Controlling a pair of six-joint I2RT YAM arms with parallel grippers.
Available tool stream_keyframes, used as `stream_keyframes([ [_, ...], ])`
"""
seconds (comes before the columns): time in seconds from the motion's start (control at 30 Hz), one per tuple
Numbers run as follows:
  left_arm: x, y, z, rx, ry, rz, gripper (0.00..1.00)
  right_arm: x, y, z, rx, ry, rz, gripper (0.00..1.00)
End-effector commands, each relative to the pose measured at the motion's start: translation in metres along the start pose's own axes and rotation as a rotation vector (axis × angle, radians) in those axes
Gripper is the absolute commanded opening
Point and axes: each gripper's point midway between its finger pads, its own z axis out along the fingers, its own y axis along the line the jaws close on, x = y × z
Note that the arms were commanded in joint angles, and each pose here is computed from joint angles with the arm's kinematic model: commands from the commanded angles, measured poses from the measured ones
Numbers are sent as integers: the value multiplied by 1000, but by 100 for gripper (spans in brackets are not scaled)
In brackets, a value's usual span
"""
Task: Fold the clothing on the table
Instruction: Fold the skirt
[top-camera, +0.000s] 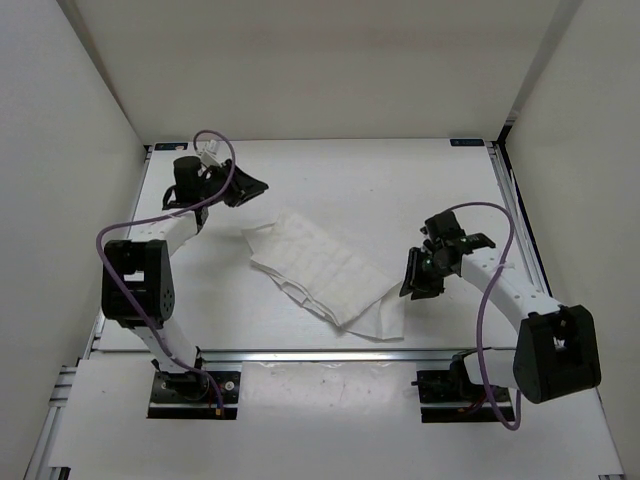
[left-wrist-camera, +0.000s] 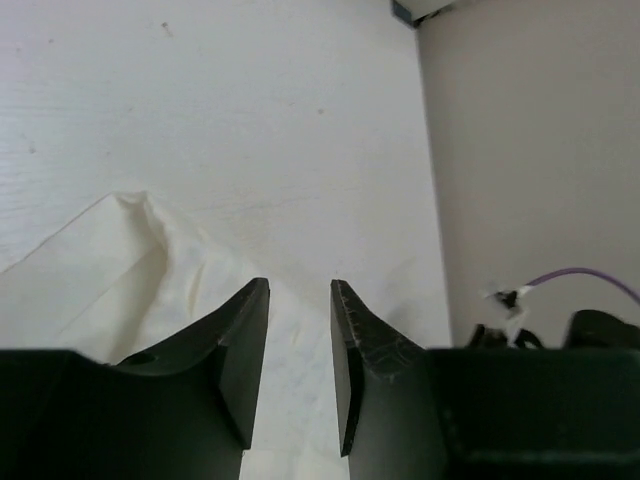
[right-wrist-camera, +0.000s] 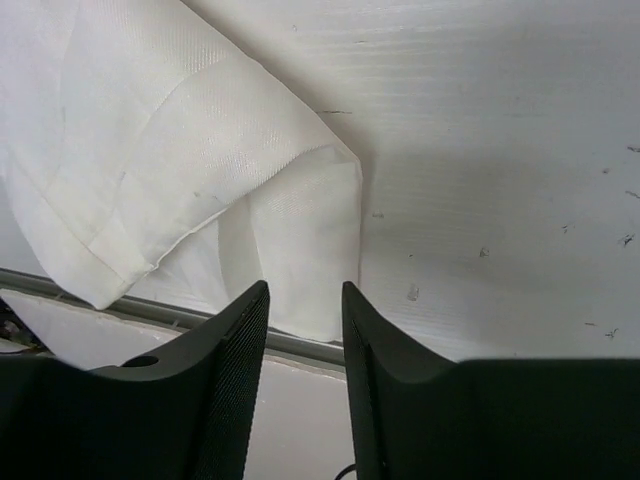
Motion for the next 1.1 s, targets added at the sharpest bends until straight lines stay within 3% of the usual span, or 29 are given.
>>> stream_keyframes([
  [0.0,41,41,-4,-193,93,132,42,3,0,-3,-46,-1,45,42],
  [0.1,40,65,0,-282,101,205,43,8,1,-3,-72,3,52,42],
  [0.2,31,87,9,-374,91,260,37,14,3,-5,-67,12,45,42],
  [0.33,19,100,22,-460,99,298,0,26,0,-3,-61,41,57,38],
  [0.5,19,120,22,-722,137,478,0,33,-2,-4,-77,46,98,34],
  [0.7,46,131,15,-821,203,543,0,34,-11,-2,-71,38,160,38],
  [0.73,46,129,13,-828,199,556,0,31,-10,-3,-84,29,166,40],
  [0.77,49,133,6,-842,208,540,0,29,-9,-2,-99,24,174,56],
  [0.8,58,137,3,-849,229,542,0,27,-9,0,-106,17,184,63],
  [1.07,91,147,-34,-830,276,428,0,27,-18,20,-110,13,204,71],
])
